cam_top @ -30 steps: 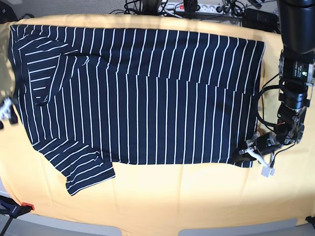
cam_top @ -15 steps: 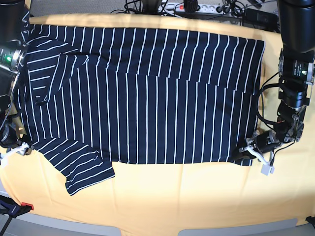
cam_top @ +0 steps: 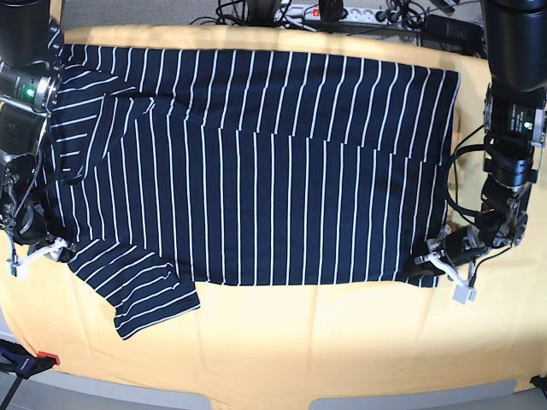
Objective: Fold the T-shirt properly
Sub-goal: 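Grasp the hem corners with both grippers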
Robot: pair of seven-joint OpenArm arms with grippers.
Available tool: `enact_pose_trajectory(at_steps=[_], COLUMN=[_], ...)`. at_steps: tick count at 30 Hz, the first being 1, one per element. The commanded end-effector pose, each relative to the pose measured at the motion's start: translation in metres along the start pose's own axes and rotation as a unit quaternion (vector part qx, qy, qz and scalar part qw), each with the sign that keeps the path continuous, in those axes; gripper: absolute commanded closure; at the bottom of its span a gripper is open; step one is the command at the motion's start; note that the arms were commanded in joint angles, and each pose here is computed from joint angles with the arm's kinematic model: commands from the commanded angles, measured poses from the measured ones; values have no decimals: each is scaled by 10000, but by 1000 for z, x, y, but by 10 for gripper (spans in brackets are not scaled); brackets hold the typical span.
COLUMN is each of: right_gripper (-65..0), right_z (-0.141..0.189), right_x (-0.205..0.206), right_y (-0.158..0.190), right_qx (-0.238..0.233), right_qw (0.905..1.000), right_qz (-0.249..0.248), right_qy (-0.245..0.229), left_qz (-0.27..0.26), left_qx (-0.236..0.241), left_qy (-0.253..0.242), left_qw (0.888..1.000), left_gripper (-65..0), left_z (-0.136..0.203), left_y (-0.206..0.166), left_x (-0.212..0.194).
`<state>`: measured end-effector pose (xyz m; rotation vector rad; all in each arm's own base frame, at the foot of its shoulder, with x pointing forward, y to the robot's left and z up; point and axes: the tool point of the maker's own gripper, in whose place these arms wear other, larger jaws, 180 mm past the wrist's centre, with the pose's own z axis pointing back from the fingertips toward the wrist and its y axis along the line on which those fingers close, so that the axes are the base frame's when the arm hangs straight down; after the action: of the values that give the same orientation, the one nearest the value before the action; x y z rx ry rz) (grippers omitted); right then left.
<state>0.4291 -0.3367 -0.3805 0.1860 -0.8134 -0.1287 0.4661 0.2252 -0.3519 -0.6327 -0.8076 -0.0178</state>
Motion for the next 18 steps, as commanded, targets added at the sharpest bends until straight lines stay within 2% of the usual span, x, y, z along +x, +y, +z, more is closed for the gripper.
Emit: enact_pose_trajectory(at_steps=[1,7,18], right_gripper=[-364,-364,-362], right_z=[7,29,27], right_x=[19,45,41], right_y=[-2,-6,-6], right_qx=[44,516,491], right_qw=[9999,9972,9971], right_qz=[86,102,244], right_qy=[-102,-536,-519], left_qz=[-84,-85,-73], left_qx=[-50,-47,-53], left_qy=[-331,-326,-339], left_qw=[9994,9994,9994], left_gripper=[0,0,0], left_z=[6,6,7], left_y=[-4,-4,-4], left_x=[29,29,29])
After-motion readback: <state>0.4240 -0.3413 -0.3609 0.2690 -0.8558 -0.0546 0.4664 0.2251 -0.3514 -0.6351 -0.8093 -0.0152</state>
